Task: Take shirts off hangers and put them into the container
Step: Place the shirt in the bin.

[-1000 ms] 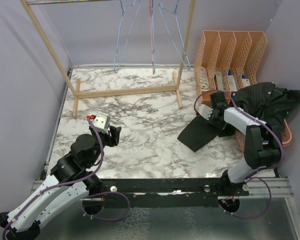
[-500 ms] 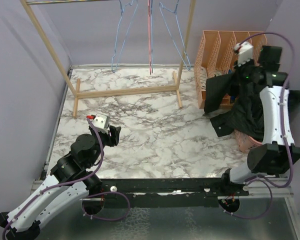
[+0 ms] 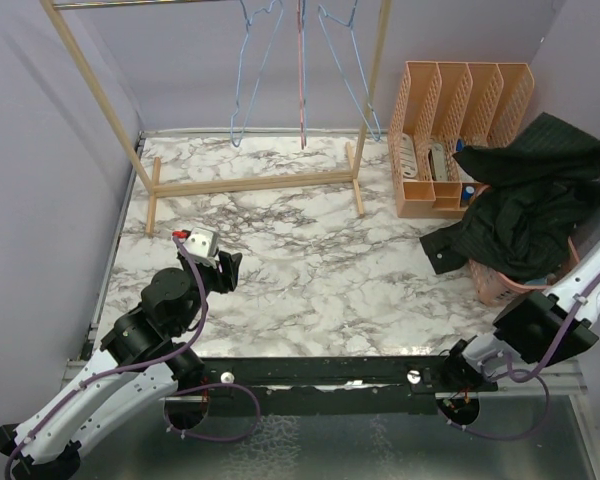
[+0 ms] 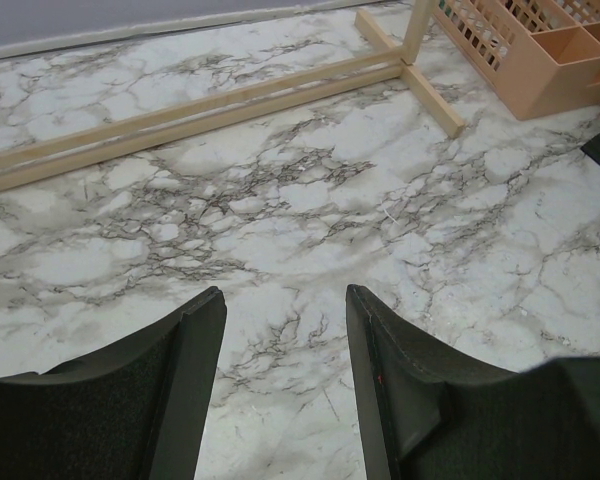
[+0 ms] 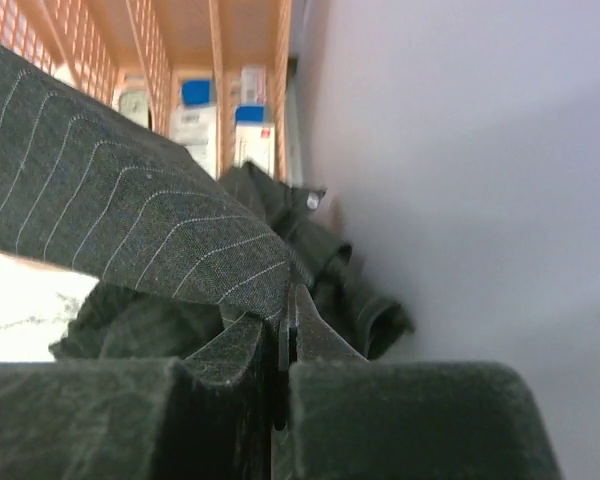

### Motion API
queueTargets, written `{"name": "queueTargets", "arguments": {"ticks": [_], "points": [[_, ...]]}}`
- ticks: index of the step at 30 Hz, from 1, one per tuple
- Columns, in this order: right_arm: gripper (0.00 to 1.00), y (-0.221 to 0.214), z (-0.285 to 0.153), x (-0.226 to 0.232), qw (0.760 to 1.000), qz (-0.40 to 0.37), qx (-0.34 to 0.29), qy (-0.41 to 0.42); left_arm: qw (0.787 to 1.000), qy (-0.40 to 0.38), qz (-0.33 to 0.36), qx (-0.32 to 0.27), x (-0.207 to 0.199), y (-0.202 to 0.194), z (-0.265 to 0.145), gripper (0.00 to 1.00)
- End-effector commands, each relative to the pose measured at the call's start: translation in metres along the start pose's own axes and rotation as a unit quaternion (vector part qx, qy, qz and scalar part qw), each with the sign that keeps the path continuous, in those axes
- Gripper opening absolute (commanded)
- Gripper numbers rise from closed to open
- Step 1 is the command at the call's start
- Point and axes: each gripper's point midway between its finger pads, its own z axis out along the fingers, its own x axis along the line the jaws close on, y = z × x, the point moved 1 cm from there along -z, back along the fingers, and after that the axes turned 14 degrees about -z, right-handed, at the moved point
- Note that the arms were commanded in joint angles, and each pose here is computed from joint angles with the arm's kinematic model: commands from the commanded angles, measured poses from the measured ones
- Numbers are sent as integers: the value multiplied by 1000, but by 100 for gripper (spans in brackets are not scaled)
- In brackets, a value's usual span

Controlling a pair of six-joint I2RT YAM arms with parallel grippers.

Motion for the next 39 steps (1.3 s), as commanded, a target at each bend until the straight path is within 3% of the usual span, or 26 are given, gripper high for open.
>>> {"name": "queueTargets", "arguments": {"ticks": [1, 7, 21, 26, 29, 33, 39], "points": [[1, -25, -28, 22, 999, -25, -7, 25, 1000, 7, -7, -10, 2, 3, -1, 54], [1, -14, -72, 29, 997, -68, -23, -40, 1000, 7, -5, -6, 2, 2, 0, 54], [1, 41, -97, 17, 996, 26, -62, -61, 1000, 4, -6, -10, 2, 3, -2, 54], [1, -21, -59, 5, 990, 140, -5, -9, 1000, 3, -6, -10, 2, 3, -2, 54], [1, -66, -61, 0, 983, 181, 4, 18, 1000, 4, -7, -12, 2, 4, -2, 54], [1, -109, -62, 18, 992, 125, 30, 16, 1000, 7, -7, -11, 3, 3, -1, 54], [1, -139, -65, 47, 999, 29, 39, 12, 1000, 8, -5, -6, 2, 1, 1, 54]]}}
